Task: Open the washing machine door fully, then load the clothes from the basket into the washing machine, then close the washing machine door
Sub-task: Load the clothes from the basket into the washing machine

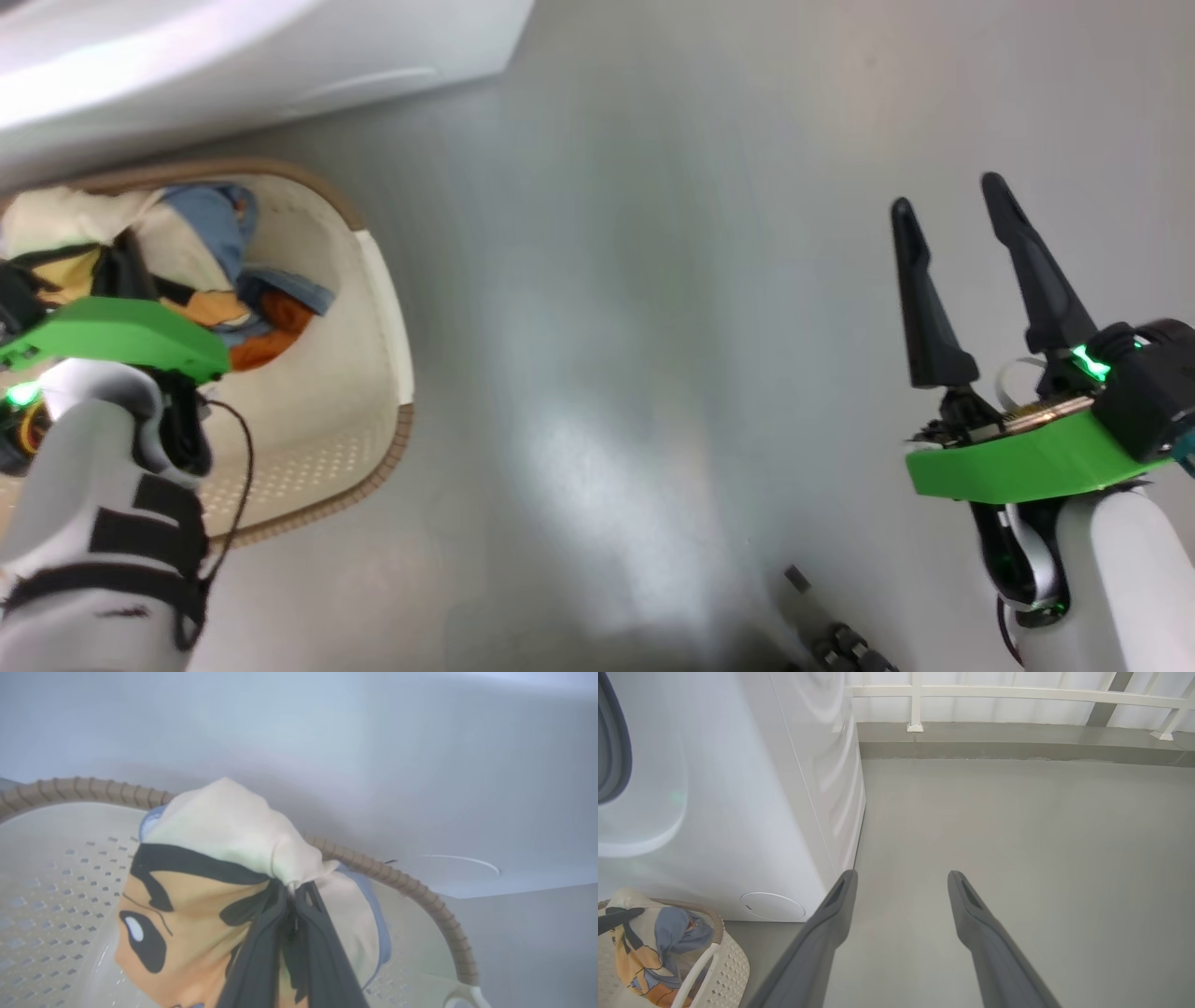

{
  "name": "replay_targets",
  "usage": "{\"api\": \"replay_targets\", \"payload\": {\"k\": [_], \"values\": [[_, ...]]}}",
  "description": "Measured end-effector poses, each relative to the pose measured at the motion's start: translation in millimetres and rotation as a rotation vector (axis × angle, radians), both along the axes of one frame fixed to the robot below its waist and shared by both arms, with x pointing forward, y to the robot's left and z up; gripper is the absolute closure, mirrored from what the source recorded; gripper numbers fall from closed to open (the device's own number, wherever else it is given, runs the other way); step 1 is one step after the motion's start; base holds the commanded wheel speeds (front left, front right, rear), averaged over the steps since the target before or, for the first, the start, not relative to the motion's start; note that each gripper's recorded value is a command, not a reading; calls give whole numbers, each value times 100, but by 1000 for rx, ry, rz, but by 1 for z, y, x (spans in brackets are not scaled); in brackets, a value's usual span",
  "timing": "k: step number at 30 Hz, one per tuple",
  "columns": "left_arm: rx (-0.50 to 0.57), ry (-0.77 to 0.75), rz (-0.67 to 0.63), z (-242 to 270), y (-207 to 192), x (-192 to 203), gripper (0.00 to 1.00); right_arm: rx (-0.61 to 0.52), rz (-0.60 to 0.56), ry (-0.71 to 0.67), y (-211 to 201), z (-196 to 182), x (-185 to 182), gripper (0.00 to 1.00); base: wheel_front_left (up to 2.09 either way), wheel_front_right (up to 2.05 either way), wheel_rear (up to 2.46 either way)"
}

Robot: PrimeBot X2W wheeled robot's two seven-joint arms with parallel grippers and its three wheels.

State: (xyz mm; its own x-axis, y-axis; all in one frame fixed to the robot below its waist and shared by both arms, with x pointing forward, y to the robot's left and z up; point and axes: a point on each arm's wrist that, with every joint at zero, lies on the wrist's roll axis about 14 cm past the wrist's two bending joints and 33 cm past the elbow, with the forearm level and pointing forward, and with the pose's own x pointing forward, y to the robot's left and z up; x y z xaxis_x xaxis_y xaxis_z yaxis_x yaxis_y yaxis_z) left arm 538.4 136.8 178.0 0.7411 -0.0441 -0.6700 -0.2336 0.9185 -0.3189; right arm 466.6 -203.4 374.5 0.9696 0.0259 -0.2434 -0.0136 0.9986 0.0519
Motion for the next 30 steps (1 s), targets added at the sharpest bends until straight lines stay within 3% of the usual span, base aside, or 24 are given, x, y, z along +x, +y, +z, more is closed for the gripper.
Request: {"api": "replay_targets", "payload": {"k": [6,16,30], "values": [[8,-201,3,66,3,11,100,-9,-19,-29,-6,22,-7,0,0,0,0],[80,-398,2,152,16,-31,100,-7,0,-90,-1,65,-22,0,0,0,0],[152,-486,16,220,37,-110,100,15,12,-130,6,104,-68,0,0,0,0]]}}
